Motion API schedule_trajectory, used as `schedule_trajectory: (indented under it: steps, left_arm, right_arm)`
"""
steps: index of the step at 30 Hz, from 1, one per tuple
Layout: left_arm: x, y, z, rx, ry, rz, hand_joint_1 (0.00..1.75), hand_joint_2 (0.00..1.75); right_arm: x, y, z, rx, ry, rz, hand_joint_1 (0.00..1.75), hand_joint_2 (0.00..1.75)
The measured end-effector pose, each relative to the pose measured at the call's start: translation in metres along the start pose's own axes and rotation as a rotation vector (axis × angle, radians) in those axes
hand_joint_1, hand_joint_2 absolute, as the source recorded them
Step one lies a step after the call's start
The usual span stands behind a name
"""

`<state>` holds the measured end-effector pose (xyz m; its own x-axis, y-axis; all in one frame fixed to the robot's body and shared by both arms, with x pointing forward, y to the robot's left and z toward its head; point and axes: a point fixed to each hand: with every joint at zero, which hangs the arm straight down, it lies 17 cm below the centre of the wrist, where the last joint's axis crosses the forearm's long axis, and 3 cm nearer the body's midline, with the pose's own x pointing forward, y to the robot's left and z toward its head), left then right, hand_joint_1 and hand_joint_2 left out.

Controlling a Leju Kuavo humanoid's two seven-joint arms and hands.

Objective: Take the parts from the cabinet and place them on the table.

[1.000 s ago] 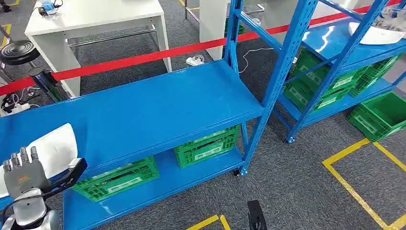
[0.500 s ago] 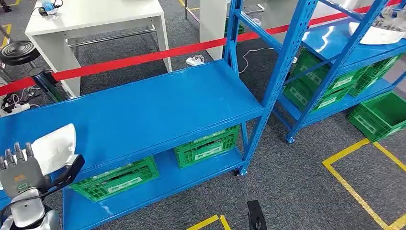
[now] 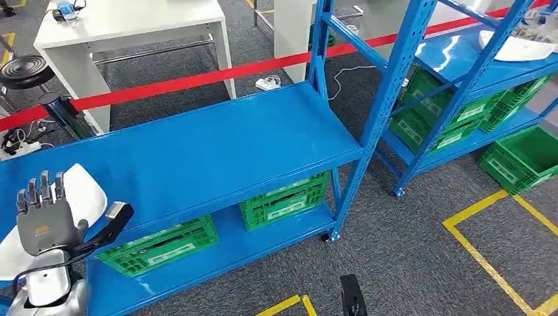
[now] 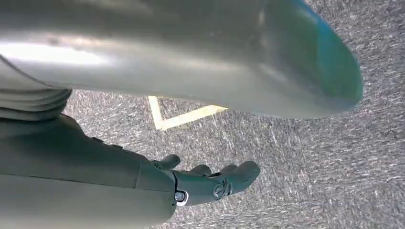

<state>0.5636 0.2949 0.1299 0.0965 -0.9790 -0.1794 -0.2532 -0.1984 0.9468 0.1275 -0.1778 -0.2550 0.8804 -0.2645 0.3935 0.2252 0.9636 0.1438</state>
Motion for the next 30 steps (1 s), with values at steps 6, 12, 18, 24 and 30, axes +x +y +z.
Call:
schedule_trajectory:
  steps: [6,12,18,24,30]
  left_arm:
    - [0.003,0.013,-0.004,0.040,-0.002,0.016,0.00,1.75]
    - [0.004,0.017,-0.005,0.054,0.001,0.018,0.00,1.75]
    - [0.007,0.018,-0.004,0.056,-0.008,0.016,0.00,1.75]
    - [0.013,0.014,-0.004,0.038,-0.036,0.013,0.00,1.75]
    - [0.019,-0.007,-0.002,-0.059,-0.096,-0.009,0.00,1.75]
  right_arm:
    - [0.000,0.000,0.000,0.001,0.000,0.005,0.00,0.00]
    - [0.001,-0.001,0.000,-0.004,-0.001,-0.006,0.00,0.00]
    - [0.001,-0.001,0.000,-0.007,-0.001,-0.013,0.00,0.00]
    - [0.002,-0.001,-0.001,-0.007,-0.002,-0.012,0.00,0.00]
    - [0.002,0.000,0.000,-0.003,-0.001,-0.011,0.00,0.00]
